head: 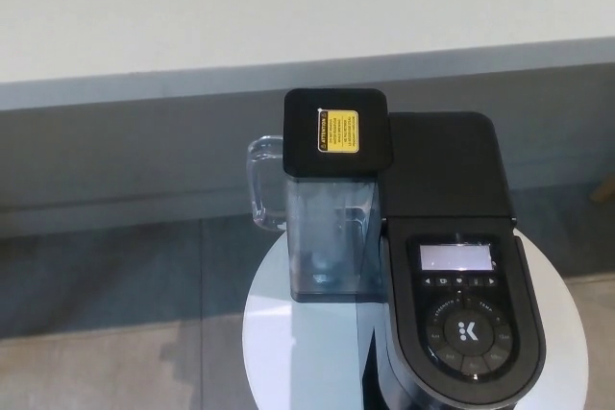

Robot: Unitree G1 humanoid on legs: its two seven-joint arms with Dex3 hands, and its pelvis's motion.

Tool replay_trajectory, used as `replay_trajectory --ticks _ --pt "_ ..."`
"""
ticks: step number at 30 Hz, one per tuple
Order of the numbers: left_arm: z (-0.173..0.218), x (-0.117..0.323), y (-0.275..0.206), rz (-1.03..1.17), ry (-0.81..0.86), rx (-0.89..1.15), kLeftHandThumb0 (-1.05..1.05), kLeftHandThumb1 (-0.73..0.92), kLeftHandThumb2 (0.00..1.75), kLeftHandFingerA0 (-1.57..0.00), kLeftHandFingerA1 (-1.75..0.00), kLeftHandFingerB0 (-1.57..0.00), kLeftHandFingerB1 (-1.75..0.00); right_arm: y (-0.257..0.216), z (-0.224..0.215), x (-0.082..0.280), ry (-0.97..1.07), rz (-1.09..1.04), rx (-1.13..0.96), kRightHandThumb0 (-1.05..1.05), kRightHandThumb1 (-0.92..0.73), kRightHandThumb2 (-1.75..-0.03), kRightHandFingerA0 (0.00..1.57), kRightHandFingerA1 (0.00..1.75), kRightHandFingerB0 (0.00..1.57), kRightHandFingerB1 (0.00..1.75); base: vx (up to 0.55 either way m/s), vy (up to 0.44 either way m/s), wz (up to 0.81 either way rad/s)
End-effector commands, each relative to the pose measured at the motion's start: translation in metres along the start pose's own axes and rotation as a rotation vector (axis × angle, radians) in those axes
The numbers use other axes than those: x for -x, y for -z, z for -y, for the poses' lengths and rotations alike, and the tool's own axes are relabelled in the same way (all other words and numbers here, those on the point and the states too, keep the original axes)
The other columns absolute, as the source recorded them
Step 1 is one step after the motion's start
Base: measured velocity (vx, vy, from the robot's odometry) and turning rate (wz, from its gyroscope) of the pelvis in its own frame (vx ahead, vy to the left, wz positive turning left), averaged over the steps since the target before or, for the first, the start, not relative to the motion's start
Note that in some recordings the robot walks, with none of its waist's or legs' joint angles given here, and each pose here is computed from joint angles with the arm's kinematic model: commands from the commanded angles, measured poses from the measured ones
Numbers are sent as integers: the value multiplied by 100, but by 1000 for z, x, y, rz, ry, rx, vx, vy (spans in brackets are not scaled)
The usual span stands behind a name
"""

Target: A coffee maker is kept on a small desk and the robot walks towards it and uses its right hand to push down the lid of the coffee maker to close it

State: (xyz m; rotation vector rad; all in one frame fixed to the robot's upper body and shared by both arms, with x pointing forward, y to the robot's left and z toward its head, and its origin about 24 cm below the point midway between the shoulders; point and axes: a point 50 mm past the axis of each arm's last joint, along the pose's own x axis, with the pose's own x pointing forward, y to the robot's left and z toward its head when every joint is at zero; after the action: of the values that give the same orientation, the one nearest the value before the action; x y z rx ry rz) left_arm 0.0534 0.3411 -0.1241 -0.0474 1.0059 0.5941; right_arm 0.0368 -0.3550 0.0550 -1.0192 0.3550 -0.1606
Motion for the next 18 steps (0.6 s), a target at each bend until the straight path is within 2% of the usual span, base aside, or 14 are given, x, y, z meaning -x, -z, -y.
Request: replay_trajectory --ticks 1,2,3,4,5,6,7,8,11,12,13,14,17,18 --pt "-29 12 19 -10 -80 68 -39 38 104 0 -51 0 -50 96 -70 -4 166 -589 -295 -79 -88 -68 25 34 8 21 0 0 0" --pt "-27 11 20 -14 -77 85 -39 38 104 0 -51 0 -50 97 -74 -6 159 -605 -297 -79 -88 -68 25 34 8 21 0 0 0" --pt "-27 11 21 -25 -82 87 -39 38 104 0 -51 0 -50 97 -78 -7 143 -621 -297 -80 -71 -103 17 46 5 27 0 0 0" --pt "-27 11 23 -37 -87 85 -87 87 67 -15 -41 -15 -28 97 -83 -8 128 -641 -301 -78 -71 -103 18 47 4 27 0 0 0" --pt "-27 12 24 -45 -91 84 -87 87 67 -15 -41 -15 -28 98 -87 -8 117 -661 -306 -78 -71 -103 18 47 4 27 0 0 0" --pt "-27 12 27 -55 -91 90 -39 41 105 0 -51 0 -50 97 -94 -9 104 -684 -329 -78 -88 -69 24 32 7 22 0 0 0" --pt "-27 13 28 -59 -90 93 -39 41 105 0 -51 0 -50 97 -97 -9 100 -691 -342 -78 -88 -69 24 32 7 22 0 0 0" --pt "-25 13 32 -71 -95 114 -39 40 104 0 -50 0 -49 94 -104 -8 74 -697 -355 -81 -73 -106 15 47 4 25 0 0 0" --pt "-24 13 33 -72 -96 117 -39 40 104 0 -50 0 -49 94 -105 -9 73 -699 -356 -81 -73 -106 15 47 4 25 0 0 0" --pt "-21 14 36 -90 -85 82 -39 40 103 0 -51 0 -49 91 -117 -8 56 -719 -406 -76 -92 -69 27 39 8 20 0 0 0" --pt "-21 14 36 -90 -85 76 -39 39 103 0 -50 0 -49 90 -121 -7 58 -726 -439 -75 -90 -69 27 38 9 20 0 0 0" --pt "-21 14 37 -91 -85 60 -39 41 104 -1 -51 0 -50 90 -124 -7 46 -746 -460 -79 -91 -68 27 46 7 21 0 0 0" --pt "-21 14 37 -92 -85 54 -39 41 104 -1 -51 0 -50 91 -126 -7 43 -756 -465 -79 -91 -68 27 46 7 21 0 0 0" --pt "-21 14 39 -106 -82 40 -88 87 67 -14 -40 -12 -26 91 -126 -7 27 -751 -492 -77 -73 -103 10 46 4 21 0 0 0"
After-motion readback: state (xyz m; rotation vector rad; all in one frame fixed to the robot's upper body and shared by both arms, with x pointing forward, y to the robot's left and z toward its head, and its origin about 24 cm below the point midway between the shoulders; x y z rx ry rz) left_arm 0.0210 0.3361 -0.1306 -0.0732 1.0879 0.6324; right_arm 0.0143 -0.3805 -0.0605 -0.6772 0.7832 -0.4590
